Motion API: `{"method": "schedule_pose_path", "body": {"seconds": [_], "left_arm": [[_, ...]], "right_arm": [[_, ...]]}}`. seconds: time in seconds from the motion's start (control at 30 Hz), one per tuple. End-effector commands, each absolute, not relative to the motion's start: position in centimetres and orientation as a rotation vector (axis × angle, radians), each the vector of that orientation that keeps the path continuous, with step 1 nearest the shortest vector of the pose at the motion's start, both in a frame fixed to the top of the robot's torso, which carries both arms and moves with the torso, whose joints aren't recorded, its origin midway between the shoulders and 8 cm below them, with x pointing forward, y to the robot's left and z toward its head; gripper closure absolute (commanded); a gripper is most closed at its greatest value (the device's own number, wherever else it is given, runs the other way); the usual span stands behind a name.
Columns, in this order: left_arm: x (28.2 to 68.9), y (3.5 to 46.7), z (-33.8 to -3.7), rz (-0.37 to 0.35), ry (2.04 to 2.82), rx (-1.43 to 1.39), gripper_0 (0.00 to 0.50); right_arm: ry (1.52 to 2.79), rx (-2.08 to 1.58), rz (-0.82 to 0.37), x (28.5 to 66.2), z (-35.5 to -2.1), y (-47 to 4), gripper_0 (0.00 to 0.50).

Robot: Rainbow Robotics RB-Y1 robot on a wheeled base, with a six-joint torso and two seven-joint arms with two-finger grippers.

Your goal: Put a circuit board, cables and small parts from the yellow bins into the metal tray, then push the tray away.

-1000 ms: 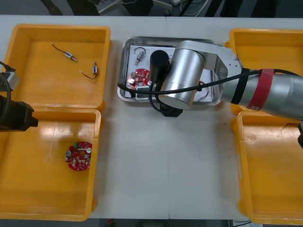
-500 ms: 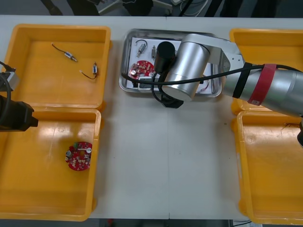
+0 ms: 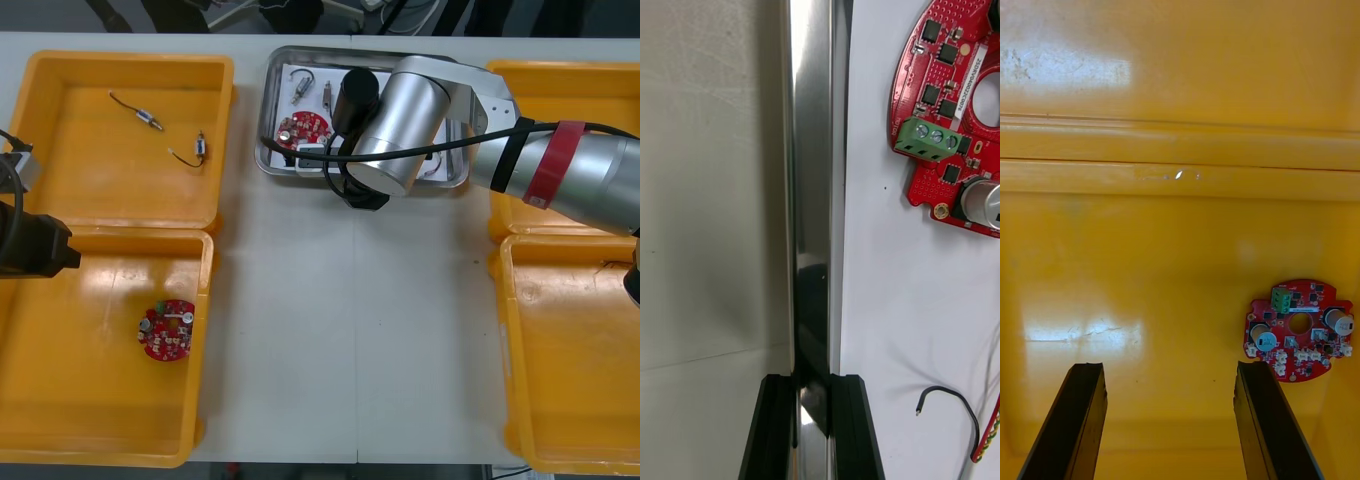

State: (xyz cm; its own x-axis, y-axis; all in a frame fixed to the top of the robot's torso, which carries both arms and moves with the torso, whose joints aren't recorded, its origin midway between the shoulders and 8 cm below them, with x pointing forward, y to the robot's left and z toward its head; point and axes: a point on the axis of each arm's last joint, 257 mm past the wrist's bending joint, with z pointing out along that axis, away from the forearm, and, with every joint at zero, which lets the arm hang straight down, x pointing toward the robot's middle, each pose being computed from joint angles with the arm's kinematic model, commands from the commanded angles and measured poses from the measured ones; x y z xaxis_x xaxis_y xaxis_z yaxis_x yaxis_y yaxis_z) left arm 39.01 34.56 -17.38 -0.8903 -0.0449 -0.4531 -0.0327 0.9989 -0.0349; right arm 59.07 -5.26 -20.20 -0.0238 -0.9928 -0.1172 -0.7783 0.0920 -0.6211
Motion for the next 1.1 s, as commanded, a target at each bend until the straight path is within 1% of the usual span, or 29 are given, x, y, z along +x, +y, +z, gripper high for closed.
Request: {"method": "schedule_pose_path", "body": {"seconds": [0.03,0.2,0.53,0.57,0.6,0.63,0.67,0.7,0.77,0.8,0.83,0.87,0.93,1.1], "left_arm": [[39.3,36.1,-15.5,0.054,2.621,0.035,0.000],[39.3,36.1,-15.5,0.054,2.621,0.035,0.000],[39.3,36.1,-15.5,0.054,2.621,0.035,0.000],[39.3,36.1,-15.5,0.054,2.621,0.035,0.000],[39.3,36.1,-15.5,0.054,2.621,0.035,0.000],[39.3,36.1,-15.5,0.054,2.621,0.035,0.000],[39.3,36.1,-15.5,0.054,2.621,0.035,0.000],[39.3,36.1,-15.5,0.054,2.621,0.035,0.000],[39.3,36.1,-15.5,0.054,2.621,0.035,0.000],[39.3,36.1,-15.5,0.054,2.621,0.035,0.000],[39.3,36.1,-15.5,0.054,2.621,0.035,0.000],[39.3,36.1,-15.5,0.054,2.621,0.035,0.000],[39.3,36.1,-15.5,0.054,2.621,0.035,0.000],[39.3,36.1,-15.5,0.054,2.621,0.035,0.000]], "right_arm": [[1.768,-1.726,-0.533,60.3,-16.6,-2.9,0.500],[1.754,-1.721,-0.542,60.7,-15.7,-2.5,0.500],[1.756,-1.722,-0.525,60.5,-15.7,-2.2,0.500],[1.757,-1.723,-0.528,60.5,-15.8,-2.3,0.495],[1.755,-1.722,-0.529,60.5,-15.7,-2.3,0.480],[1.751,-1.723,-0.528,60.6,-15.7,-2.2,0.410],[1.750,-1.723,-0.530,60.6,-15.7,-2.3,0.323],[1.746,-1.723,-0.530,60.6,-15.6,-2.2,0.297],[1.739,-1.726,-0.530,60.6,-15.6,-2.1,0.198],[1.739,-1.726,-0.530,60.6,-15.6,-2.1,0.178],[1.737,-1.727,-0.532,60.6,-15.4,-2.0,0.143],[1.735,-1.726,-0.527,60.5,-15.3,-1.8,0.123],[1.744,-1.721,-0.517,60.4,-15.1,-1.8,0.106],[1.811,-1.715,-0.454,59.2,-14.4,-1.7,0.102]]}}
